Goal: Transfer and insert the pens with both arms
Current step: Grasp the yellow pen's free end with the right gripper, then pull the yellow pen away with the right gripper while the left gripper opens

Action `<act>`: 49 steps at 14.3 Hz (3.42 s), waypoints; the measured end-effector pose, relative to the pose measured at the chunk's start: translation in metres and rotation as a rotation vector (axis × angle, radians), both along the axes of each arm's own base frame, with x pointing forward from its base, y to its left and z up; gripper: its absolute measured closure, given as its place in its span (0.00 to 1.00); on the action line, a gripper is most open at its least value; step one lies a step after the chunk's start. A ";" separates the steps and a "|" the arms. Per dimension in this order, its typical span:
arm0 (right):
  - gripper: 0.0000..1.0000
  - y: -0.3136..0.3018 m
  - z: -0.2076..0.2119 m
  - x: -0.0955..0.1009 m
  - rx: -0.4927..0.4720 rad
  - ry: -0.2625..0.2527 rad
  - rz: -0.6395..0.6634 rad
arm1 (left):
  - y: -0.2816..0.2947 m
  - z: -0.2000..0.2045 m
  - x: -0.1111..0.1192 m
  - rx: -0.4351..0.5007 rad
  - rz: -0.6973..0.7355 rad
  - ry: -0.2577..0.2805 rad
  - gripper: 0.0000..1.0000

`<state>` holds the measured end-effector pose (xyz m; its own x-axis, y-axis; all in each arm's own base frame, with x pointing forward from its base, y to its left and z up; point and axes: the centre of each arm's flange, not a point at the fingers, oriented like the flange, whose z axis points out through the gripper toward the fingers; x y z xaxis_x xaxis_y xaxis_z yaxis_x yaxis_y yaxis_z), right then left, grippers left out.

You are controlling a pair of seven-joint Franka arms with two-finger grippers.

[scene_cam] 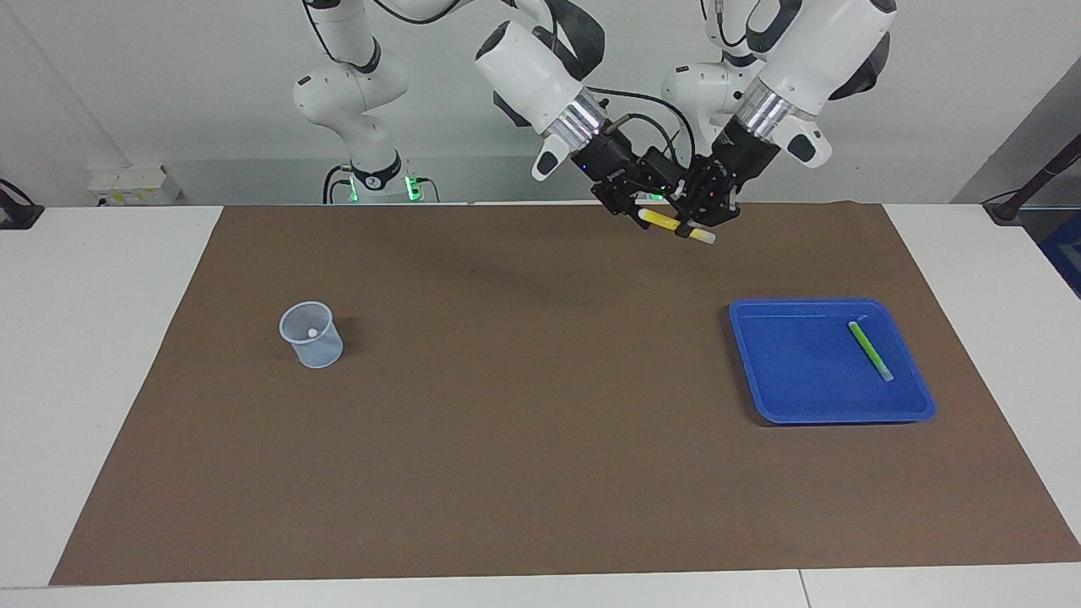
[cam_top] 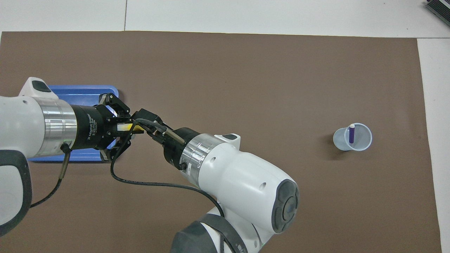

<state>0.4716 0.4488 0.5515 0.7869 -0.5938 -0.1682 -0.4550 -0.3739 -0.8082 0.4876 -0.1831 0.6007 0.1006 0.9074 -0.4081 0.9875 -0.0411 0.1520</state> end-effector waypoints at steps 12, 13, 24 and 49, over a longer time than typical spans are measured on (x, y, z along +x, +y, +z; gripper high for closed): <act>0.60 -0.001 -0.003 0.001 -0.014 0.022 0.013 | 0.000 0.001 -0.001 0.000 0.000 -0.002 0.82; 0.60 0.000 -0.004 0.001 -0.014 0.023 0.014 | 0.000 0.002 -0.002 0.000 0.001 -0.002 0.82; 0.70 -0.010 0.002 0.004 -0.049 0.056 0.058 | 0.000 0.000 -0.004 0.003 -0.001 0.004 0.82; 0.81 -0.057 -0.007 0.023 -0.255 0.039 0.348 | 0.003 -0.003 -0.008 0.025 -0.135 -0.030 0.27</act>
<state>0.4943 0.3919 0.5445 0.9434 -0.3208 -0.0836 -0.2947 -0.6961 -0.6546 0.4798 -0.1801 0.5975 0.2341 0.8948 -0.3802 0.9678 -0.1774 0.1785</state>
